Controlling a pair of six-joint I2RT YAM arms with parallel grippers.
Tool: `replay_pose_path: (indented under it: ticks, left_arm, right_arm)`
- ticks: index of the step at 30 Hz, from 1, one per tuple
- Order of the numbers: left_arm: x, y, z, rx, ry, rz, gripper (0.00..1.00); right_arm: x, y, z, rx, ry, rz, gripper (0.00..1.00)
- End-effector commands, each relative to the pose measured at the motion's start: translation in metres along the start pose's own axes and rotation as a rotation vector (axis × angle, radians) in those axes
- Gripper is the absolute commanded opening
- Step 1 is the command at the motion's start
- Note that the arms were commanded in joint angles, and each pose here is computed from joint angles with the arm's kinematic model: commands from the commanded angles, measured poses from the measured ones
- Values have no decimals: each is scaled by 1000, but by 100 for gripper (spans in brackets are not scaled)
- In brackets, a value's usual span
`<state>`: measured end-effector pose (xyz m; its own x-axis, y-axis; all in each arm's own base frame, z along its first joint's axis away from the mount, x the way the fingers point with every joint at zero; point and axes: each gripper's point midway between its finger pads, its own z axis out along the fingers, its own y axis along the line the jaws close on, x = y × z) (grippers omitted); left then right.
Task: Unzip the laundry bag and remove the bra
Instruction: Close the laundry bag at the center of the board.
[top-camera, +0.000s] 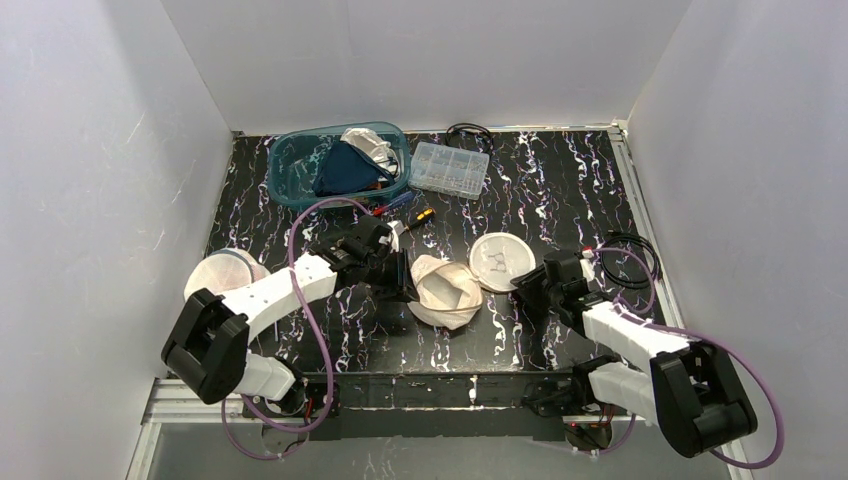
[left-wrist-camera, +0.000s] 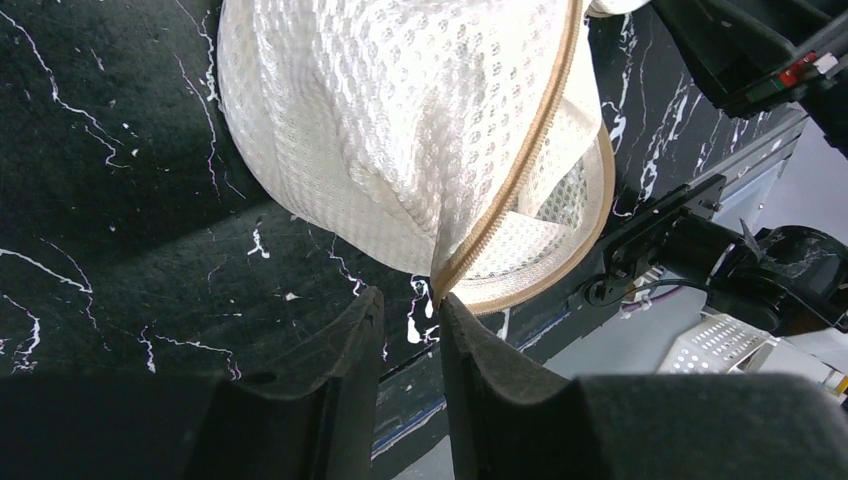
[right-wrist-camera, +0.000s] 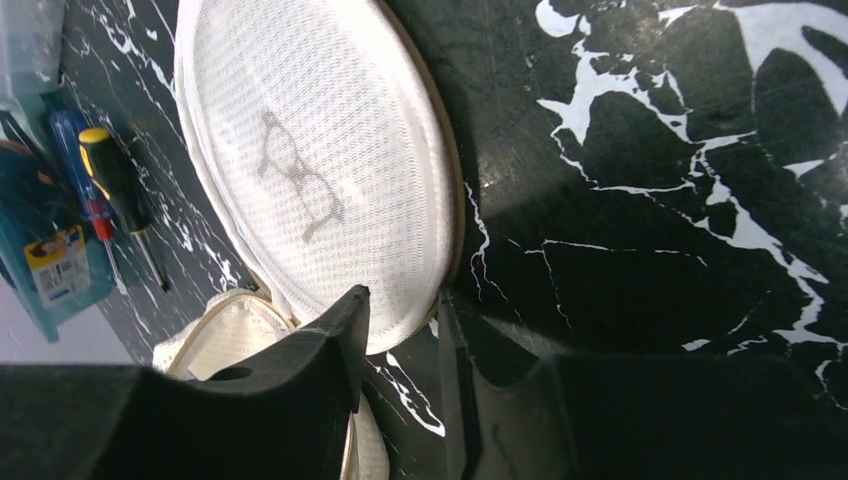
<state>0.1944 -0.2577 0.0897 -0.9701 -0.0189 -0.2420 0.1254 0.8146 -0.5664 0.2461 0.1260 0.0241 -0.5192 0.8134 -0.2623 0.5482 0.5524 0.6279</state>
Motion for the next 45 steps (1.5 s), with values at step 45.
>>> replay_pose_path:
  ticks: [45]
  left_arm:
    - [-30, -40, -47, 69, -134, -6, 58]
  right_arm:
    - [3, 140, -127, -159, -579, -1279, 1]
